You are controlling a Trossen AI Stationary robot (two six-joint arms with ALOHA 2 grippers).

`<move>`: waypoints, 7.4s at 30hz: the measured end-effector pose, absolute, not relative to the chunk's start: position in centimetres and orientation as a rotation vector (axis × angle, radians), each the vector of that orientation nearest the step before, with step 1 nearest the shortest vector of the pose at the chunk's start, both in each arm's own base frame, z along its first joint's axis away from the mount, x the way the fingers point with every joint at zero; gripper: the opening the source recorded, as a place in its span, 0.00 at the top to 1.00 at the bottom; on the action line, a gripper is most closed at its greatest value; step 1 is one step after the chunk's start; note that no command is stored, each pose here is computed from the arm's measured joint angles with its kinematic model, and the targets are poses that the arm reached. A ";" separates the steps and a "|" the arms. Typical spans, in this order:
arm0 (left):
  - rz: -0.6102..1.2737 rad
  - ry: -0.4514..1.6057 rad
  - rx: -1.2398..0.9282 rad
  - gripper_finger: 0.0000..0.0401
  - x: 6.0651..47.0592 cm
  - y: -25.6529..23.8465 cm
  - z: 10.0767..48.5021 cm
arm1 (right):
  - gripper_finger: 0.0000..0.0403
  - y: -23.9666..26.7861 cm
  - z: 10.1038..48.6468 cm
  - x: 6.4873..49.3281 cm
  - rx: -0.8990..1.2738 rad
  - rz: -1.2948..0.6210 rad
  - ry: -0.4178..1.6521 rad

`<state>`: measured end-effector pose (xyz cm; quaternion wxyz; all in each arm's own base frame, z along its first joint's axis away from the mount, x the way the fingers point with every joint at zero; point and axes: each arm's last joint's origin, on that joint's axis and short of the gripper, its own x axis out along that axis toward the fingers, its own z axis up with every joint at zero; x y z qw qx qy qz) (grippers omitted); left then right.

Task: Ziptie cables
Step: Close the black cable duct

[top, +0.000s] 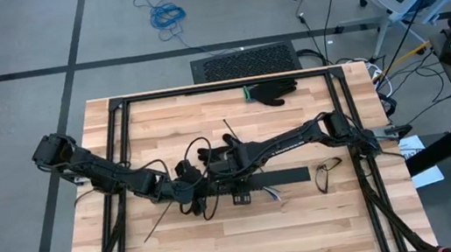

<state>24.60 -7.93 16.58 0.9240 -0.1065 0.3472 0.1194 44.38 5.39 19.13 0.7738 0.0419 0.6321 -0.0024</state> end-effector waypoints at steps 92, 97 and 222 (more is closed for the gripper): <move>0.286 0.697 -0.266 0.56 27.0 -9.4 11.7 | 0.37 5.3 16.9 45.2 0.130 0.108 1.386; 0.293 0.697 -0.281 0.56 27.1 -9.0 11.7 | 0.27 5.3 17.0 45.3 0.098 0.129 1.373; 0.146 1.399 -0.214 0.19 13.3 -7.3 18.1 | 0.13 6.0 19.6 34.6 0.142 -0.109 1.058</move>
